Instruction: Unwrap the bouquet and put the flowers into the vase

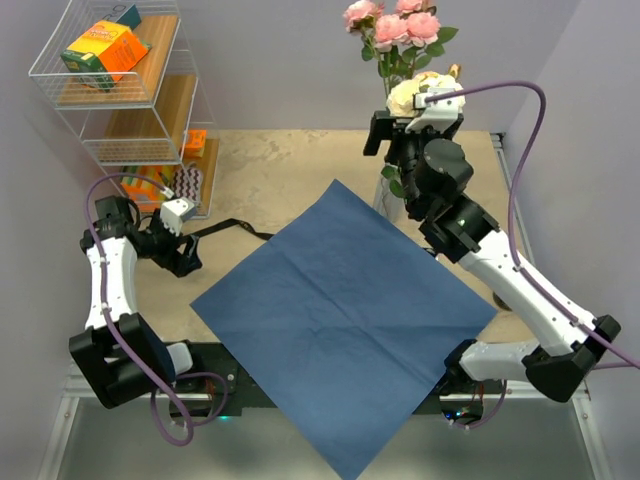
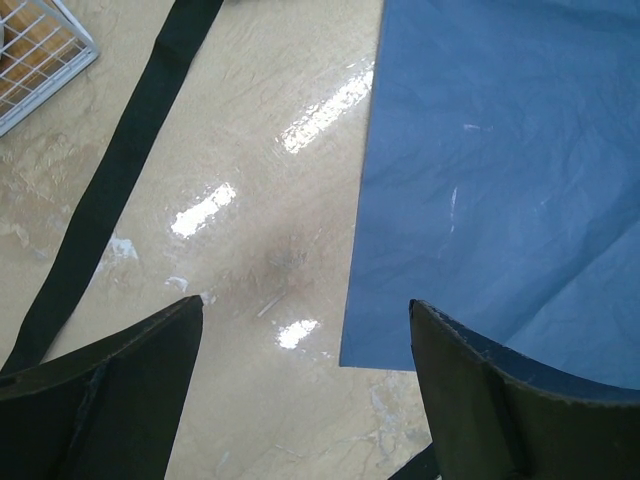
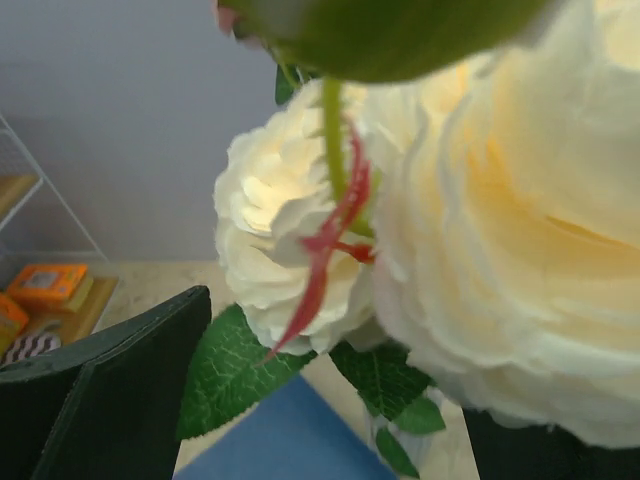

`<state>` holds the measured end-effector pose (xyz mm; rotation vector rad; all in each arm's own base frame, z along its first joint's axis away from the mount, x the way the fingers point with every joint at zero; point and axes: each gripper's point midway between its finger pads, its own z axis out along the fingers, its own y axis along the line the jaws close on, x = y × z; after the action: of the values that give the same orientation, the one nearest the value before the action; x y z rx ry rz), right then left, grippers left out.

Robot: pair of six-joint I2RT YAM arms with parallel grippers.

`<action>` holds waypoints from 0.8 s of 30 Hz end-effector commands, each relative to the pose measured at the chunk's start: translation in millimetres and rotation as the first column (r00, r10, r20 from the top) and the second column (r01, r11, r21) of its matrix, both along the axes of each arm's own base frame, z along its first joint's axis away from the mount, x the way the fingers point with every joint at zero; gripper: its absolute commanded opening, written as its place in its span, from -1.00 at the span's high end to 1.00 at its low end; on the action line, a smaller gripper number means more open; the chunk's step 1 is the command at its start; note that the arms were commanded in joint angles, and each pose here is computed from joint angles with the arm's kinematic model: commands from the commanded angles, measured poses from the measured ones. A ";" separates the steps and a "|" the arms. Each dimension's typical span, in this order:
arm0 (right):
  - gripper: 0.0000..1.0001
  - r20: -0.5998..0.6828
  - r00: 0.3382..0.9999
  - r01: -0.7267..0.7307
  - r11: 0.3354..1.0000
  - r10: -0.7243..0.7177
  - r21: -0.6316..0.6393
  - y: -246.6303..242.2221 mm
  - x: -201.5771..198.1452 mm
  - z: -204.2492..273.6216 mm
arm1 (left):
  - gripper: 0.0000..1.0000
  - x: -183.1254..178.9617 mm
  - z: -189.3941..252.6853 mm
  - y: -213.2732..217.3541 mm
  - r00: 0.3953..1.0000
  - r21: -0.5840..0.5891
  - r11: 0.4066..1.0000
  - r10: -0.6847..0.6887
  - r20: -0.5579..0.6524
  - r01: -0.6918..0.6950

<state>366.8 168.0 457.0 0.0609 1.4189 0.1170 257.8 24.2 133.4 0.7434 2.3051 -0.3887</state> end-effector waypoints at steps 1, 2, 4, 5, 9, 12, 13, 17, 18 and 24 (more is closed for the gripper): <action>-0.98 -0.232 0.971 0.070 0.998 -0.066 0.006 -29.0 -29.8 -27.4 | -0.78 4.4 24.9 -1.5 0.997 -0.007 1.000 0.006 0.074 -0.006; -0.98 -0.253 0.965 0.074 0.997 -0.071 0.001 -31.9 -33.4 -35.3 | -0.78 4.8 26.4 -1.7 0.997 -0.008 1.000 0.009 0.078 -0.008; -0.98 -0.273 0.955 0.125 0.992 -0.115 0.021 -50.4 -48.0 -39.1 | -0.79 4.8 26.8 -2.6 0.997 -0.016 1.000 0.012 0.076 -0.011; -0.98 -0.279 0.952 0.136 0.990 -0.124 0.024 -56.0 -53.2 -42.0 | -0.79 3.7 27.5 -3.9 0.997 -0.022 1.000 0.010 0.072 -0.009; -0.98 -0.279 0.955 0.129 0.987 -0.098 0.095 -74.6 -81.0 -39.5 | -0.79 4.0 31.9 -5.2 0.997 -0.032 0.999 0.013 0.074 -0.011; -0.97 -0.291 0.956 0.064 0.994 -0.037 0.085 -73.8 -93.3 -47.9 | -0.79 3.9 32.1 -5.2 0.997 -0.032 0.999 0.020 0.076 -0.017; -0.98 -0.277 0.960 -0.011 0.995 0.038 0.100 -67.3 -101.0 -44.3 | -0.81 4.1 32.0 -5.5 0.997 -0.036 0.999 0.023 0.075 -0.021; -0.98 -0.357 0.917 -0.173 0.984 0.180 0.051 -49.4 -118.6 -63.8 | -0.90 4.1 31.4 -6.7 0.997 -0.047 0.999 0.028 0.071 -0.024; -0.98 -0.382 0.909 -0.162 0.986 0.167 0.047 -53.6 -122.3 -69.3 | -0.91 4.1 31.5 -7.1 0.997 -0.050 0.998 0.029 0.070 -0.026; -0.98 -0.376 0.890 -0.230 0.966 0.258 0.116 -64.8 -159.3 -92.4 | -0.93 3.0 32.4 -8.1 0.997 -0.053 0.998 0.029 0.073 -0.025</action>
<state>234.7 100.0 384.8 0.0192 1.7839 0.2645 256.5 17.5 147.9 0.7015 2.2798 -0.4104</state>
